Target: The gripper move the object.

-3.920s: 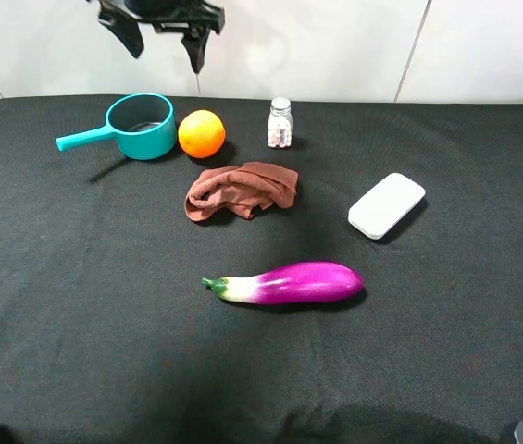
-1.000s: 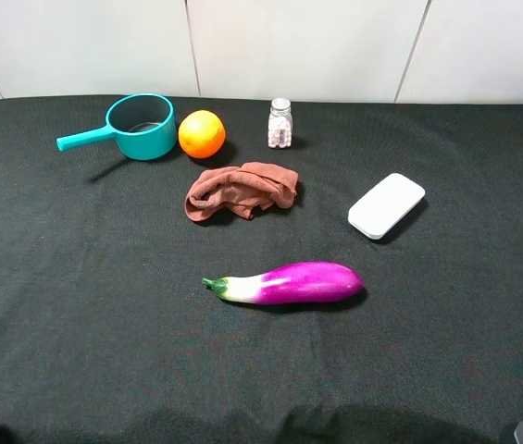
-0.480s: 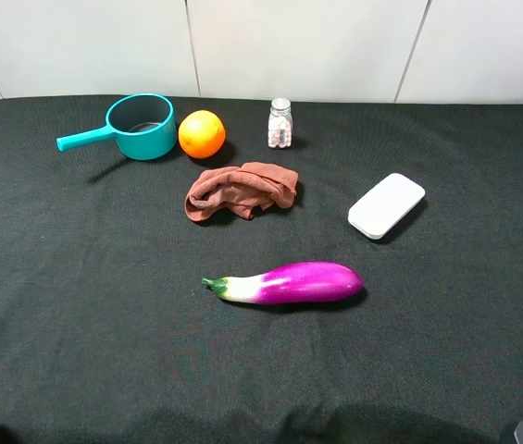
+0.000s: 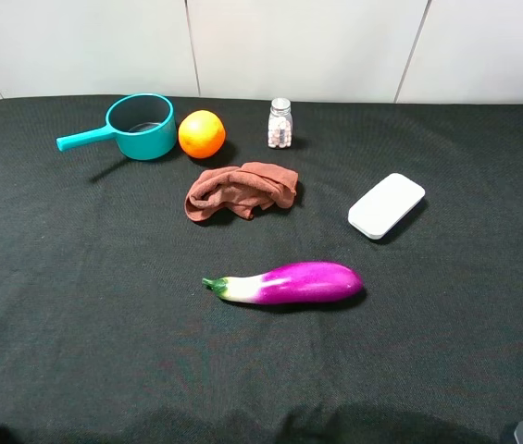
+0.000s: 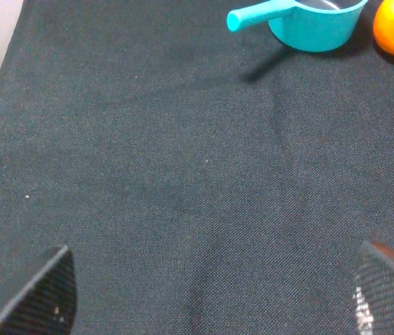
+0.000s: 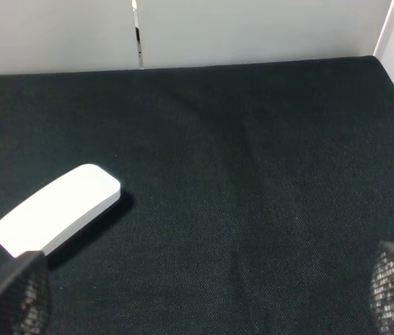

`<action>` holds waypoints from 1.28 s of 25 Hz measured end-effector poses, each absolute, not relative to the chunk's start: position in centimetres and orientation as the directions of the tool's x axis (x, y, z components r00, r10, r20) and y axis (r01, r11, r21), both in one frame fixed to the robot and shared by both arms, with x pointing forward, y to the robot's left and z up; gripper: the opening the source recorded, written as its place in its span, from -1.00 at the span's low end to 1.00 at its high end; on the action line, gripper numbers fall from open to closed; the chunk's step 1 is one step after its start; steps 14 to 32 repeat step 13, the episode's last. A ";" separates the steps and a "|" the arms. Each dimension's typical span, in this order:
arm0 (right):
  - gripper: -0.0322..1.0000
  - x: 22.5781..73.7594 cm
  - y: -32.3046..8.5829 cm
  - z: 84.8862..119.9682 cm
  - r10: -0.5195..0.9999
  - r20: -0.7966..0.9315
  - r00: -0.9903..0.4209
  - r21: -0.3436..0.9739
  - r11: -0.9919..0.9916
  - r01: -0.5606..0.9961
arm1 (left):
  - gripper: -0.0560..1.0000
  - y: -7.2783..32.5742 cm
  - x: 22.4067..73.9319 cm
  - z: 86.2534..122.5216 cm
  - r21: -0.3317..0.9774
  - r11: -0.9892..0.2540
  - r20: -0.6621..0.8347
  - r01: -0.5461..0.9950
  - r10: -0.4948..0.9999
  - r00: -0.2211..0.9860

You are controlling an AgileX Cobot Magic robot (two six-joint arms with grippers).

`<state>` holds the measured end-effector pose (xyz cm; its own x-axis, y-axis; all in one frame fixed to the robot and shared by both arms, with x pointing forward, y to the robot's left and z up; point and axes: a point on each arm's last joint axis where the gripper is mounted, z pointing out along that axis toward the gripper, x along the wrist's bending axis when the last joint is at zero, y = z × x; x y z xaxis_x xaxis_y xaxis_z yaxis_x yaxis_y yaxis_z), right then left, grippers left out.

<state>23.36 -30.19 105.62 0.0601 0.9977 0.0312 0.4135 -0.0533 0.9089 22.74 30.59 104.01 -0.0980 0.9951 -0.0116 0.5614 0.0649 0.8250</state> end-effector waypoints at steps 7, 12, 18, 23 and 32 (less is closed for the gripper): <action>0.41 23.4 -30.2 105.6 0.998 0.031 0.060 0.909 -0.053 0.413 | 0.68 30.6 22.7 104.0 0.825 0.065 -0.012 0.561 0.995 -0.098; 0.41 23.4 -30.2 105.6 0.998 0.031 0.060 0.909 -0.053 0.413 | 0.68 30.6 22.7 104.0 0.825 0.065 -0.012 0.561 0.995 -0.098; 0.41 23.4 -30.2 105.6 0.998 0.031 0.060 0.909 -0.053 0.413 | 0.68 30.6 22.7 104.0 0.825 0.065 -0.012 0.561 0.995 -0.098; 0.41 23.4 -30.2 105.6 0.998 0.031 0.060 0.909 -0.053 0.413 | 0.68 30.6 22.7 104.0 0.825 0.065 -0.012 0.561 0.995 -0.098; 0.41 23.4 -30.2 105.6 0.998 0.031 0.060 0.909 -0.053 0.413 | 0.68 30.6 22.7 104.0 0.825 0.065 -0.012 0.561 0.995 -0.098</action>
